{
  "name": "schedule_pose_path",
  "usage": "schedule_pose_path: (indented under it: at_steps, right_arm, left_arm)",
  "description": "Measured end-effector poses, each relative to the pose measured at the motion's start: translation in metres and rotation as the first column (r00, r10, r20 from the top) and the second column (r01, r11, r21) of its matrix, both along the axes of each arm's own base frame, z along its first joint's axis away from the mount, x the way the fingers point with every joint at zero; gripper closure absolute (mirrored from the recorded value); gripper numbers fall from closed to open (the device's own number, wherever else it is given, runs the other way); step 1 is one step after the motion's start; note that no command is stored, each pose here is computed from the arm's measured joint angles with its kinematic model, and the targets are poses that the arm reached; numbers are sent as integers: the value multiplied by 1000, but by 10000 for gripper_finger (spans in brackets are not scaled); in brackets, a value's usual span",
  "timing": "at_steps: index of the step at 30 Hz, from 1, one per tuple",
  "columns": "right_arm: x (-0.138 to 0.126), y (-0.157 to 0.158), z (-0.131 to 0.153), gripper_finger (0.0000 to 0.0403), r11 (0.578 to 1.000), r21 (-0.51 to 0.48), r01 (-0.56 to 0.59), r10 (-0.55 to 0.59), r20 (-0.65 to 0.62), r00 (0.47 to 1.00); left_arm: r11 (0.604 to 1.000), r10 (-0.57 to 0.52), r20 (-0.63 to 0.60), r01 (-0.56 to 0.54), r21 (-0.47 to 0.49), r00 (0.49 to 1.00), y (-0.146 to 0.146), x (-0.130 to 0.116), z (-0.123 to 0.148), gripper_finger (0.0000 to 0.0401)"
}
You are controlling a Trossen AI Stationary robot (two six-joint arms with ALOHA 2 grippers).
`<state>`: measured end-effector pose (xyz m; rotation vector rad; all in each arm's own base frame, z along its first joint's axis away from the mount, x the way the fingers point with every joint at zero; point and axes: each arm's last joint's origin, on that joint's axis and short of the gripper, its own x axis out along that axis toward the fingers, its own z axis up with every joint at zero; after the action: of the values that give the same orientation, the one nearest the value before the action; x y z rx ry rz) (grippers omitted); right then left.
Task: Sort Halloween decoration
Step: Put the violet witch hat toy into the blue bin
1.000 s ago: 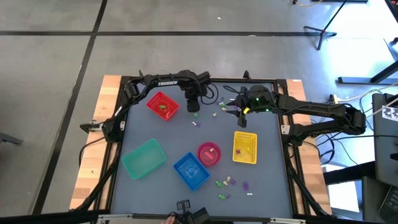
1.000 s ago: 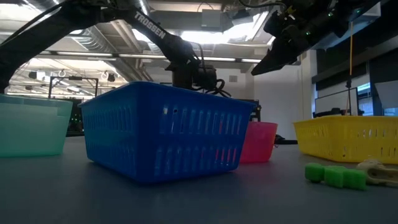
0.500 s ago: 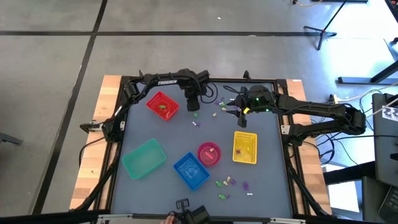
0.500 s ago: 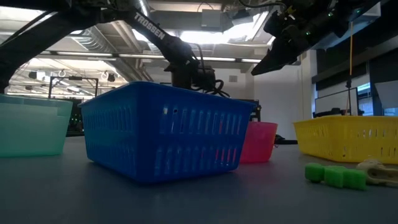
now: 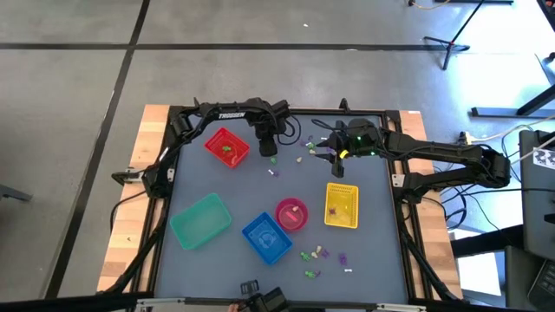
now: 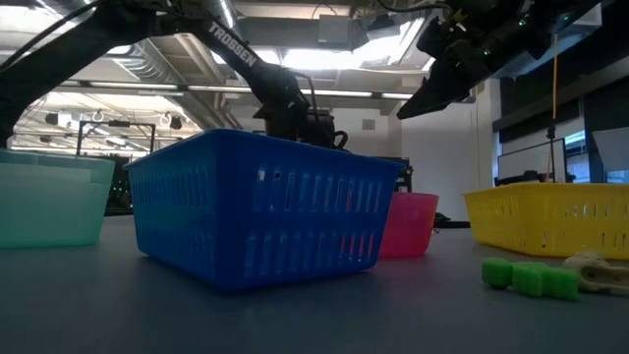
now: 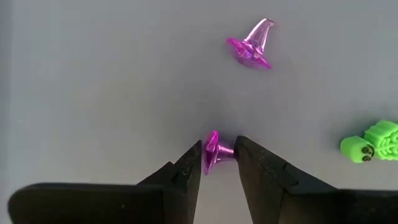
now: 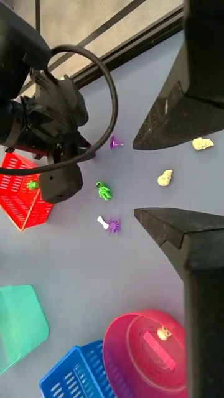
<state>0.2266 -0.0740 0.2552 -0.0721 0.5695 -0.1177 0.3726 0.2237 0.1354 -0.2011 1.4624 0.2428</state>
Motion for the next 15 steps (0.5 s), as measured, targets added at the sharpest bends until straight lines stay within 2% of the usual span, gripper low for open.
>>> schedule_pose_path:
  at_steps: [15]
  right_arm:
    - [0, 0, 0, 244, 1000, -3, -1, 1, 0, 1000]
  left_arm:
    - [1000, 20, 2, -20, -6, 1000, 1, -1, -5, 311]
